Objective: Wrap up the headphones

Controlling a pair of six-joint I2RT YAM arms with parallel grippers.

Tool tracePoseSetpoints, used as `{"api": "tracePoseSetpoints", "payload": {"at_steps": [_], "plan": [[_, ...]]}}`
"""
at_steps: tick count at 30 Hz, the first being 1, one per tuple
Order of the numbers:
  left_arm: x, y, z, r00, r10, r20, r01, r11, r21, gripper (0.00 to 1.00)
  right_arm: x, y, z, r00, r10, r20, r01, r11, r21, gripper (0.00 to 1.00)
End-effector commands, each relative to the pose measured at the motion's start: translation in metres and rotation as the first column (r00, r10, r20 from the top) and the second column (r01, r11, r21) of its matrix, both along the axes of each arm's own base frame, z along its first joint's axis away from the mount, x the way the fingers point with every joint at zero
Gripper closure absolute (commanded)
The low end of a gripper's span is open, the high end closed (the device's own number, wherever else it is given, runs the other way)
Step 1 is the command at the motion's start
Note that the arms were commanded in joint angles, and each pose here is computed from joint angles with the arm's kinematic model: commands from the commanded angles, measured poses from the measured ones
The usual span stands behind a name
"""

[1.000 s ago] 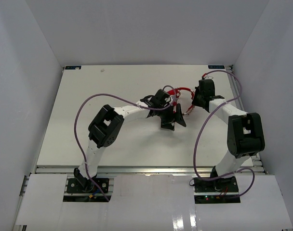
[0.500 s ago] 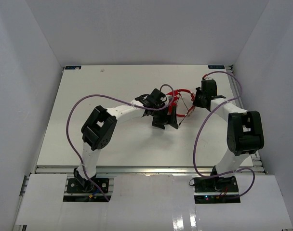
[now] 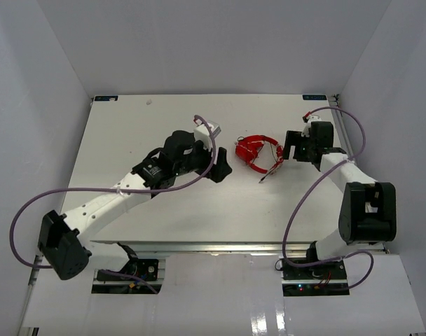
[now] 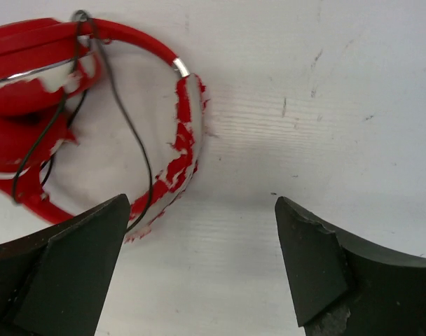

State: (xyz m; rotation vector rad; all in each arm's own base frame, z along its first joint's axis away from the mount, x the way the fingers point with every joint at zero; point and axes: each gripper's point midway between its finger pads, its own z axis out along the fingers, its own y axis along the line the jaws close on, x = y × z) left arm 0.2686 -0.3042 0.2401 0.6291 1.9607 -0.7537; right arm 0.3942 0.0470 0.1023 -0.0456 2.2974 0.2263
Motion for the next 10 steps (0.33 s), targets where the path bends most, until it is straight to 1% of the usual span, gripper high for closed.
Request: {"api": "tracePoseSetpoints", "payload": {"at_steps": [1, 3, 7, 10], "plan": [[-0.003, 0.031, 0.001, 0.991, 0.080, 0.109, -0.079, 0.997, -0.016, 0.02, -0.035, 0.007, 0.043, 0.979, 0.159, 0.125, -0.153, 0.986, -0.060, 0.10], [-0.014, 0.040, 0.013, 0.987, 0.081, 0.141, -0.073, 0.995, -0.067, 0.02, -0.049, 0.007, 0.057, 0.974, 0.152, 0.167, -0.144, 0.988, -0.057, 0.10], [-0.034, 0.053, 0.009, 0.986, 0.074, 0.148, -0.056, 0.991, -0.120, 0.02, -0.074, -0.005, 0.079, 0.959, 0.083, 0.272, -0.064, 0.995, -0.079, 0.10], [-0.046, 0.062, 0.015, 0.983, 0.077, 0.167, -0.049, 0.984, -0.169, 0.02, -0.088, -0.007, 0.089, 0.946, 0.079, 0.315, -0.055, 0.995, -0.082, 0.10]]}}
